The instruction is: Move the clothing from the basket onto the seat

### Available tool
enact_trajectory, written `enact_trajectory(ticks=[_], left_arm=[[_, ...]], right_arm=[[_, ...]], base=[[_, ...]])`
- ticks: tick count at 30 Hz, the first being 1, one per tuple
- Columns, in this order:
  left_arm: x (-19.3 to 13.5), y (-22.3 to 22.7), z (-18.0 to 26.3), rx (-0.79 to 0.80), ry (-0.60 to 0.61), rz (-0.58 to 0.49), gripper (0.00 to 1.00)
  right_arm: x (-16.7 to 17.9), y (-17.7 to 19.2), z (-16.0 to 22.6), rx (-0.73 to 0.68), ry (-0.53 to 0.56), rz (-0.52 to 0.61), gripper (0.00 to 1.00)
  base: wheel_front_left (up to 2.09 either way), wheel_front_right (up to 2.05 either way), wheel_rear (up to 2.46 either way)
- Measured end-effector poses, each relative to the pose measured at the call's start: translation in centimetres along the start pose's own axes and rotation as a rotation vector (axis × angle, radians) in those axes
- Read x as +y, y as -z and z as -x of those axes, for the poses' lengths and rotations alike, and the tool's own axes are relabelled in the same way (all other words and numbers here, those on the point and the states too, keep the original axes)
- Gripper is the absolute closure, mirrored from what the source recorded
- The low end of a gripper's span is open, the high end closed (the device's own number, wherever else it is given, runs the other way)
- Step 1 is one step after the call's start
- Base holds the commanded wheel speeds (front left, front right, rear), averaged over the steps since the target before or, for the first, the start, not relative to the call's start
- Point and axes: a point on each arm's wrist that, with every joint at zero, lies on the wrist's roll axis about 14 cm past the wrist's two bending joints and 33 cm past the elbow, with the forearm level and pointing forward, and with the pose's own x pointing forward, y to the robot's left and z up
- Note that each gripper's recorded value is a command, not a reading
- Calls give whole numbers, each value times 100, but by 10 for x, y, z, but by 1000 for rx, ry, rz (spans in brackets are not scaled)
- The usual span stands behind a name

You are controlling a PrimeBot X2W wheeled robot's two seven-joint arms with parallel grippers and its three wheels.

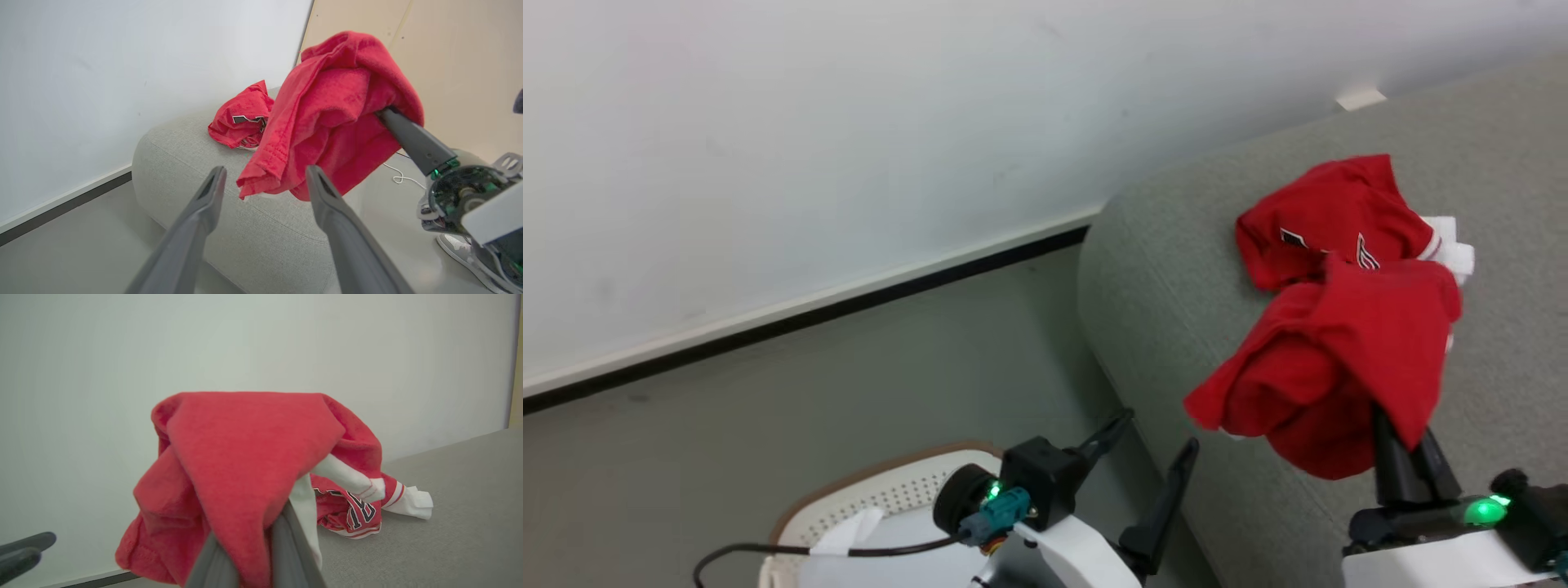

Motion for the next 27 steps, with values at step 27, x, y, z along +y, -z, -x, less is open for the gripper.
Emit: enact_trajectory(ticks=[27], left_arm=[[138,99,-27,72,31,112,0]], right_arm=[[-165,47,-215,-94,450,6,100]], base=[[0,0,0]])
